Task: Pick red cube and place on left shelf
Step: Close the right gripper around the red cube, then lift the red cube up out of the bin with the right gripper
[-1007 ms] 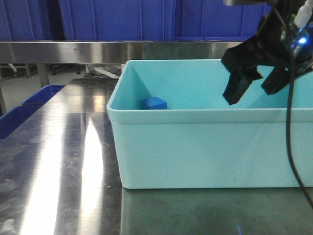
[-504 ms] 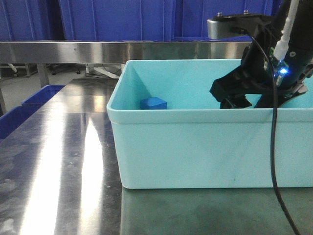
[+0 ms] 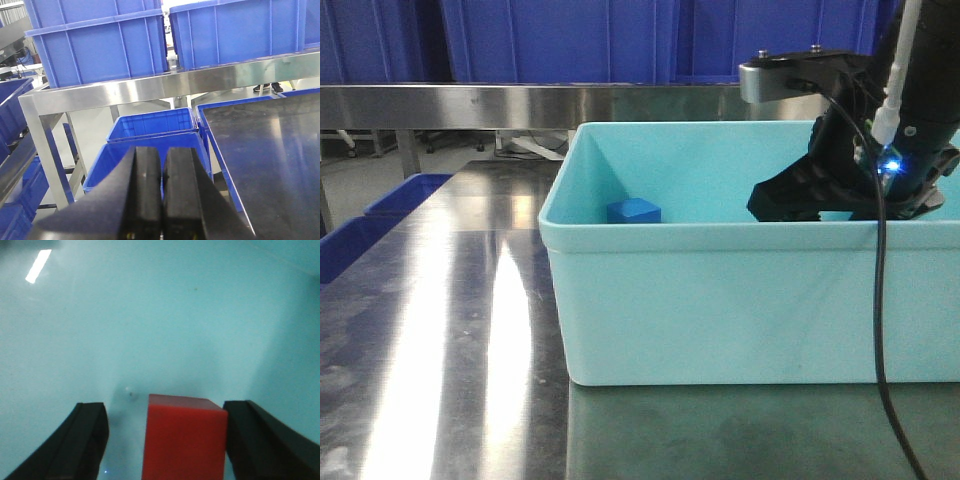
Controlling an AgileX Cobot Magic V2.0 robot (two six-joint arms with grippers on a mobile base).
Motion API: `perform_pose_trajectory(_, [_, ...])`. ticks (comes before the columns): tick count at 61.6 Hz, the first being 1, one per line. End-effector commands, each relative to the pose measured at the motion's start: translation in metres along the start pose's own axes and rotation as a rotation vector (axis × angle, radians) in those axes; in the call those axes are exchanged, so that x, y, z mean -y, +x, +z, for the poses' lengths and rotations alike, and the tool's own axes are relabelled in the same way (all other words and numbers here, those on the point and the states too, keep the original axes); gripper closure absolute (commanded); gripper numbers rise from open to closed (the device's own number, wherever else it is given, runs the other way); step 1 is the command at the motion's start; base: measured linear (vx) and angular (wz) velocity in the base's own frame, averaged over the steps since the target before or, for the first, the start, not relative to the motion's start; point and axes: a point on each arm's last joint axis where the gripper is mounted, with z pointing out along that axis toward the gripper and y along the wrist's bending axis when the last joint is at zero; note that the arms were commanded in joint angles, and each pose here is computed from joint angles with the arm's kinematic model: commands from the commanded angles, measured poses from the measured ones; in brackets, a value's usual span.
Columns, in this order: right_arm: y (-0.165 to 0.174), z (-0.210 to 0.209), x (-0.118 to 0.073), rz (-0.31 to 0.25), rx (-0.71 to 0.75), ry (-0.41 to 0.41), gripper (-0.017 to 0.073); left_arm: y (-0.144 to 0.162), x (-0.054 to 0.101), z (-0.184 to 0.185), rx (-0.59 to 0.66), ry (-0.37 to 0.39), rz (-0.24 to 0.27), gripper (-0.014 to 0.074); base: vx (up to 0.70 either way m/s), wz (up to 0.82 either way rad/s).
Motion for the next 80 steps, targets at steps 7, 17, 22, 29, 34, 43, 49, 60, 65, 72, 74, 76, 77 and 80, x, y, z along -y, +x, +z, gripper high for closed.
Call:
perform_pose_trajectory(7, [-0.015,-0.016,0.002,-0.024,0.100,0.009,-0.0012,-0.001,0.000,0.000,0.069,-0.004,-0.005,0.0488,0.00,0.00])
perform_pose_trajectory(17, [-0.016,-0.016,0.002,-0.025,0.107,0.009,0.0056,-0.001,0.000,0.000,0.069,-0.004,-0.005,0.0488,0.00,0.00])
perform_pose_trajectory(22, [-0.016,-0.016,0.002,-0.027,0.116,0.010,0.0173,-0.001,0.000,0.000,0.069,-0.004,-0.005,0.0488,0.00,0.00])
perform_pose_trajectory(29, [-0.017,-0.017,0.002,-0.029,0.126,0.011,0.0370,-0.001,0.000,0.000,0.069,-0.004,-0.005,0.0488,0.00,0.00])
perform_pose_trajectory(34, [-0.018,-0.018,0.002,-0.034,0.133,0.014,0.0514,-0.001,0.000,0.000,0.069,-0.004,-0.005,0.0488,0.00,0.00])
perform_pose_trajectory(43, [-0.028,-0.029,0.003,-0.039,0.179,0.018,0.0494,-0.001,0.000,0.000,0.069,-0.004,-0.005,0.0488,0.00,0.00])
perform_pose_trajectory(49, [-0.040,-0.049,0.003,-0.037,0.275,0.018,0.0494,-0.001,0.000,0.000,0.069,-0.004,-0.005,0.0488,0.00,0.00])
perform_pose_trajectory(60, [-0.052,-0.099,0.003,-0.035,0.538,0.014,0.0502,-0.001,0.000,0.000,0.069,-0.004,-0.005,0.0488,0.00,0.00])
perform_pose_trajectory(65, [-0.049,-0.122,0.004,-0.033,0.637,0.015,0.0502,-0.001,0.000,0.000,0.069,-0.004,-0.005,0.0488,0.00,0.00])
perform_pose_trajectory(72, [-0.038,-0.143,0.011,-0.017,0.726,0.031,0.0502,-0.001,0.000,0.000,0.069,-0.004,-0.005,0.0488,0.00,0.00])
perform_pose_trajectory(74, [-0.033,-0.148,0.014,-0.010,0.742,0.039,0.0502,-0.001,0.000,0.000,0.069,-0.004,-0.005,0.0488,0.00,0.00])
perform_pose_trajectory(76, [-0.028,-0.151,0.016,-0.004,0.755,0.047,0.0502,-0.001,0.000,0.000,0.069,-0.004,-0.005,0.0488,0.00,0.00])
perform_pose_trajectory(77, [-0.025,-0.155,0.018,0.000,0.767,0.051,0.0502,-0.001,0.000,0.000,0.069,-0.004,-0.005,0.0488,0.00,0.00])
perform_pose_trajectory(80, [-0.015,-0.157,0.021,0.010,0.776,0.063,0.0502,-0.001,0.000,0.000,0.069,-0.004,-0.005,0.0488,0.06,-0.33])
